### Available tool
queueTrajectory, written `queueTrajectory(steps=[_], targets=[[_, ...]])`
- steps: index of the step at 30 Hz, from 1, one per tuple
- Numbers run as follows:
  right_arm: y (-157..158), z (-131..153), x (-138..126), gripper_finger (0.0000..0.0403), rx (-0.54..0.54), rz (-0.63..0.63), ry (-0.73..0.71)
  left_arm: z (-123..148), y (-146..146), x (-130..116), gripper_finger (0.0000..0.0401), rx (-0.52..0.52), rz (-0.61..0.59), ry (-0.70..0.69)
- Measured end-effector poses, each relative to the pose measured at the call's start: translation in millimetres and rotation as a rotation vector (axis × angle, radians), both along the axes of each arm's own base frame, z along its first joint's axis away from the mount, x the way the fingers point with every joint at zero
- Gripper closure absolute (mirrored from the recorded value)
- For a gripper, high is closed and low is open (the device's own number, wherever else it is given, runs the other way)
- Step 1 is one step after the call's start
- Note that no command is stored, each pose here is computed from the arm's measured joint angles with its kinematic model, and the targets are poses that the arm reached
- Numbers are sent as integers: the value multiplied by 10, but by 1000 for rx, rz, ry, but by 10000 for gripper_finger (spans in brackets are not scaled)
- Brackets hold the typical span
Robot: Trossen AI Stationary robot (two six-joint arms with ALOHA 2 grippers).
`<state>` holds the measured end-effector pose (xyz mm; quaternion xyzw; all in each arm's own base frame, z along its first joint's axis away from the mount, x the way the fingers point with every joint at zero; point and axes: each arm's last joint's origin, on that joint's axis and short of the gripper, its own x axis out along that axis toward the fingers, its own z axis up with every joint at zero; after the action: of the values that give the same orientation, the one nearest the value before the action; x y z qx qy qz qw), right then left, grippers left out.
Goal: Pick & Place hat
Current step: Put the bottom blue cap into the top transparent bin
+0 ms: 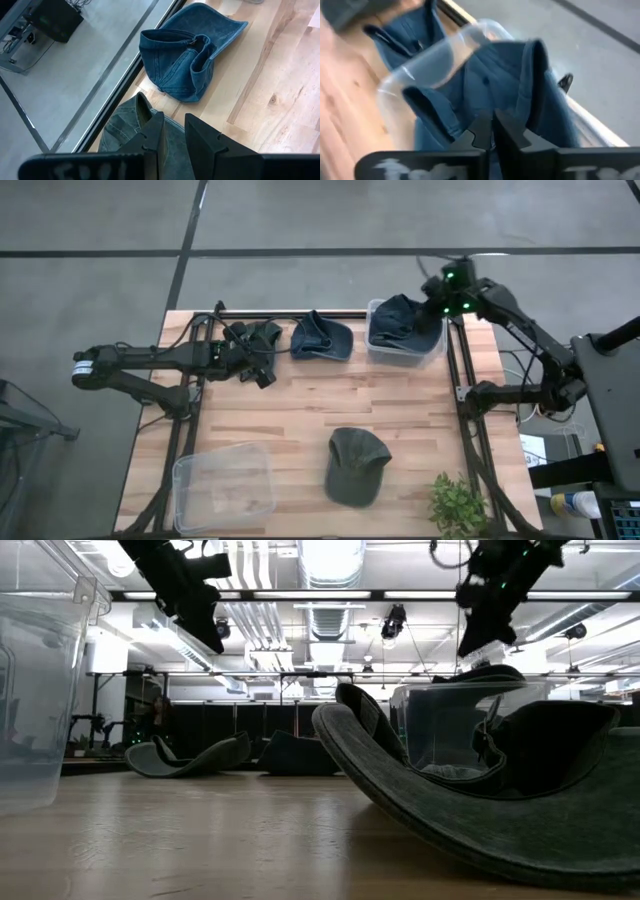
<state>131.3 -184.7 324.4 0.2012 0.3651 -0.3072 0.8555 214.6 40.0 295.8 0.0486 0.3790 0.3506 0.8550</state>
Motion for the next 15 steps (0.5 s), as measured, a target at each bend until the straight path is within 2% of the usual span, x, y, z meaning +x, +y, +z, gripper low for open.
queueTrajectory(steps=[6, 15], targets=[[-162, -414, 126, 394, 28, -127, 181, 0, 0, 0, 332, -7, 9, -10], [-264, -863, 192, 394, 148, -146, 280, 0, 0, 0, 332, -11, 14, -15]])
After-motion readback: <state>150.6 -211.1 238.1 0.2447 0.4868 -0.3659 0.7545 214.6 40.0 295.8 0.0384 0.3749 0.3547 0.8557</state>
